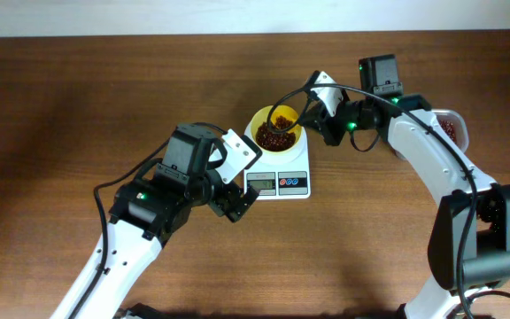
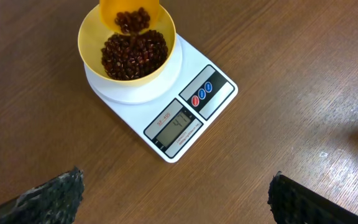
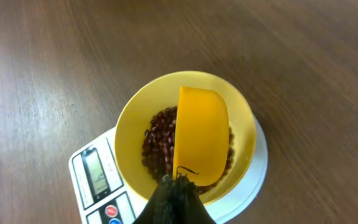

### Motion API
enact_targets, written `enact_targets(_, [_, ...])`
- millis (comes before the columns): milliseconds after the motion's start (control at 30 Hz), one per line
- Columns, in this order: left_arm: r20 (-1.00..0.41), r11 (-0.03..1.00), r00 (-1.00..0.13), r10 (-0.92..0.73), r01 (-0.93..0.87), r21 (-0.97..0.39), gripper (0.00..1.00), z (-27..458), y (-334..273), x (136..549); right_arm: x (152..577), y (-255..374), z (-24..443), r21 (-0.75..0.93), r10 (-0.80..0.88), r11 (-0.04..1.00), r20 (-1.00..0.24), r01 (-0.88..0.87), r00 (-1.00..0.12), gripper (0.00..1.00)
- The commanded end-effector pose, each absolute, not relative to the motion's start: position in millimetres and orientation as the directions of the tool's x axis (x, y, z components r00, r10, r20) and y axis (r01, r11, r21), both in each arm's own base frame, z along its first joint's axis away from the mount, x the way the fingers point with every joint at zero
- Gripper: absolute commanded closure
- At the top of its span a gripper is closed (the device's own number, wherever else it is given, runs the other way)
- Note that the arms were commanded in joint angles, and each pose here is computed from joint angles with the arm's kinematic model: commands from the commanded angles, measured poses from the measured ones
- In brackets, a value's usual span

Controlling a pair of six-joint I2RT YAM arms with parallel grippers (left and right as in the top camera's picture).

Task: Scoop item into bowl and weigh 50g on scale
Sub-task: 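Tilt the scoop with the right gripper, pouring beans gradually into the bowl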

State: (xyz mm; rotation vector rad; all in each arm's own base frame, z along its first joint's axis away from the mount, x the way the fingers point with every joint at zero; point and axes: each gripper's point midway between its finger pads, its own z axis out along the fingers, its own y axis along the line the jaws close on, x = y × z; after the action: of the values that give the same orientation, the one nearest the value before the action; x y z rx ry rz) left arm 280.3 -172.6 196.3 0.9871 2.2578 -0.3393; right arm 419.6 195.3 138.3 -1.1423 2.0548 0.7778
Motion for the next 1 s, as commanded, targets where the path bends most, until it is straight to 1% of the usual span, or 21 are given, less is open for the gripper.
enact_targets(0, [-0.657,0.683,-0.51,0.555,0.731,0.009,0.01,198.7,-173.1,279.1,419.5,199.1,139.2,0.185,-0.483,0.427,-0.781,-0.885,-0.396,0.96])
enact_targets(800, [-0.657,0.683,-0.51,0.555,0.731,0.009,0.01,198.7,-173.1,279.1,419.3,199.0,139.5,0.187,-0.482,0.425,-0.782,-0.886,-0.396,0.96])
enact_targets(867, [-0.657,0.683,-0.51,0.555,0.731,0.009,0.01,198.7,-173.1,279.1,423.7,196.0,137.5,0.163,-0.493,0.444,-0.776,-0.881,-0.392,0.96])
enact_targets(967, [-0.657,0.683,-0.51,0.555,0.731,0.009,0.01,198.7,-173.1,279.1,412.1,199.0,136.4,0.222,-0.483,0.421,-0.766,-0.88,-0.424,0.96])
